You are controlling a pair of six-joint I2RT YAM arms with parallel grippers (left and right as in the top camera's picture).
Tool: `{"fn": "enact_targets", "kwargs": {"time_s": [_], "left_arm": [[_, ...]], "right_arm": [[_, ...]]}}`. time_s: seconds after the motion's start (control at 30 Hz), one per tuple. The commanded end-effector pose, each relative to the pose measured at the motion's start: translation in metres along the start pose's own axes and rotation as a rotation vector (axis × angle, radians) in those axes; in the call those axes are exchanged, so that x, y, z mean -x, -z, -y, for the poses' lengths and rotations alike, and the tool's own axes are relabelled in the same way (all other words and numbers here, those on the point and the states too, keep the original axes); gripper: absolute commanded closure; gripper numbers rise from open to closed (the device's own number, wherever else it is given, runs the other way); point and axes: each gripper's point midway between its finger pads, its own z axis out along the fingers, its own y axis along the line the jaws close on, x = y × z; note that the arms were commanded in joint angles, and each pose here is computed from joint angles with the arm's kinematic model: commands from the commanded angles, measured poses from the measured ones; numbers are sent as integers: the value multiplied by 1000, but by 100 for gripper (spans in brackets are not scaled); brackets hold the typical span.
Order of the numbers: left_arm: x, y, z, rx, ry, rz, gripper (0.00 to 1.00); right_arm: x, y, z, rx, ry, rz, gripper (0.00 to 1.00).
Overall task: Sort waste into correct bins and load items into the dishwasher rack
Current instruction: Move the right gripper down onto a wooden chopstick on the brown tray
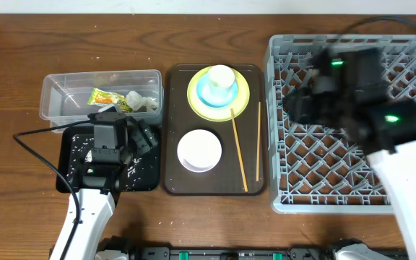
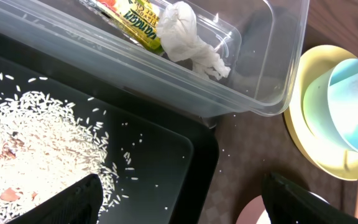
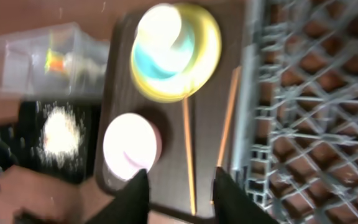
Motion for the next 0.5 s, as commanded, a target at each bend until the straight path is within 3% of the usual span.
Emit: {"fn": "enact_targets", "kwargs": {"time_s": [0.0, 0.17, 0.47], "left_arm": [[9, 4, 2, 0, -2, 23, 16], [9, 4, 2, 0, -1, 23, 16], [9, 4, 2, 0, -1, 23, 16]], "right_arm": [[-13, -25, -13, -65, 76, -50, 73], [-38, -72, -23, -214, 214, -135, 85], [-74, -141, -17, -318, 267, -294, 79]]}}
